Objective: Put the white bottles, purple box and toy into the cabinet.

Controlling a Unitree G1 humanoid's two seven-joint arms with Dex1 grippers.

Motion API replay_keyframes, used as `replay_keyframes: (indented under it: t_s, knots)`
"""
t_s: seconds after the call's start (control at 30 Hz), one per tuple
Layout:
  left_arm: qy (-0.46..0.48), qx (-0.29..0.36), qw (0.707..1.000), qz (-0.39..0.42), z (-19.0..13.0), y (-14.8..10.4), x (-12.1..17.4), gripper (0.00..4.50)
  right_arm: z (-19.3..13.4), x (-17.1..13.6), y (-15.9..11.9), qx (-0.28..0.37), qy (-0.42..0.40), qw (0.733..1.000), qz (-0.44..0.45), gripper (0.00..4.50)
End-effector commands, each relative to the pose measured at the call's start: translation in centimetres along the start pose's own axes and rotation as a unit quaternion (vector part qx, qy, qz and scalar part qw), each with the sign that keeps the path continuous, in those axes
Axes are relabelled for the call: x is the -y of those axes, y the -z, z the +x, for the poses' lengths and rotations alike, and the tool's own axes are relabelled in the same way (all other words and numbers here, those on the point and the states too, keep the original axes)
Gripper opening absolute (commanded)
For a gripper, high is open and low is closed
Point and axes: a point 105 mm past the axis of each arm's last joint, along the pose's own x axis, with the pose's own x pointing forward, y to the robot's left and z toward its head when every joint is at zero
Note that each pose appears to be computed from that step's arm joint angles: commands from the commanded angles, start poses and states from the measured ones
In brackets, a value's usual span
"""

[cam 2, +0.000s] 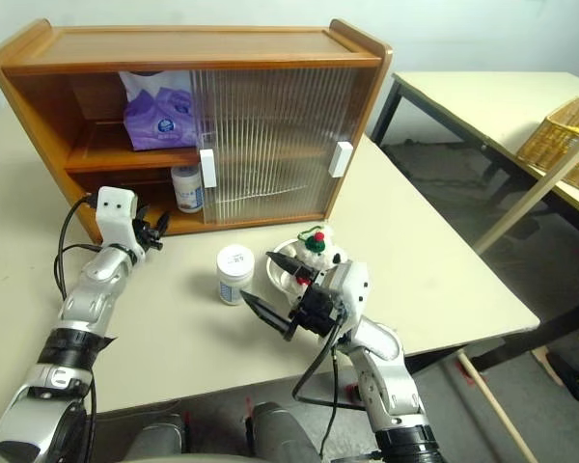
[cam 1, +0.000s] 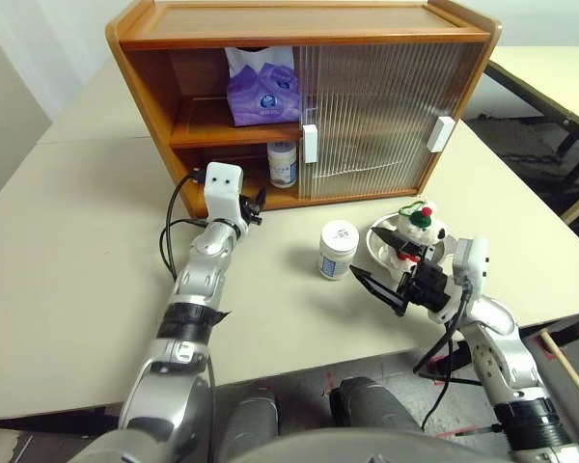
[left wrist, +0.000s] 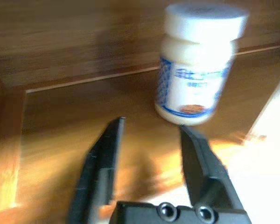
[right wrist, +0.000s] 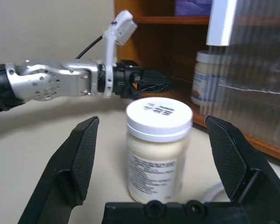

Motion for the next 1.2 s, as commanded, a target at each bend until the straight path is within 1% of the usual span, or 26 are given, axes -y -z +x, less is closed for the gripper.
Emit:
replay_keyframes:
  t_s: [0.03,0.1,0.13,0.2,0.27,0.33,0.47,0.6,0.8,0.9,1.07,1.2]
  knots:
    - [0.081,0.017,0.996,-0.021,-1.9,-0.9,1.0,3.59,0.2,-0.1,0.0,0.005,-0.002,1.000,0.005,4.50]
    - [0.105,0.021,0.994,-0.025,-2.6,-1.1,1.2,4.23,0.4,-0.2,-0.1,0.008,-0.004,1.000,0.006,4.50]
    - [0.132,0.022,0.991,-0.032,-3.1,-1.1,1.5,4.48,0.5,-0.3,-0.2,0.009,-0.006,1.000,0.007,4.50]
    - [0.192,0.017,0.981,-0.037,-4.3,-1.0,2.2,4.48,0.9,-0.6,-0.4,0.011,-0.014,1.000,0.007,4.50]
    - [0.243,0.011,0.970,-0.014,-5.2,-0.5,3.0,4.48,1.1,-0.7,-0.5,0.012,-0.017,1.000,0.007,4.50]
    - [0.280,-0.011,0.960,0.018,-5.7,0.2,3.4,4.48,1.1,-0.8,-0.5,0.011,-0.017,1.000,0.010,4.50]
    - [0.392,-0.031,0.918,0.042,-7.3,1.3,5.2,4.48,1.1,-0.8,-0.6,0.012,-0.015,1.000,0.009,4.50]
    - [0.447,-0.023,0.892,0.063,-7.5,1.7,6.8,4.48,0.9,-0.7,-0.7,0.011,-0.011,1.000,0.006,4.50]
    - [0.470,-0.016,0.880,0.065,-7.0,2.2,9.0,4.48,0.7,-0.7,-1.1,0.008,-0.004,1.000,-0.002,4.50]
    - [0.482,-0.014,0.875,0.046,-7.0,2.3,10.0,4.48,0.6,-0.8,-1.3,0.008,-0.001,1.000,-0.002,4.50]
    - [0.500,-0.058,0.863,0.039,-7.2,3.7,11.4,4.48,0.5,-0.7,-1.6,0.004,-0.001,1.000,-0.007,4.50]
    - [0.496,-0.057,0.866,0.019,-6.9,3.7,12.2,4.48,0.4,-0.7,-1.8,0.002,-0.001,1.000,-0.006,4.50]
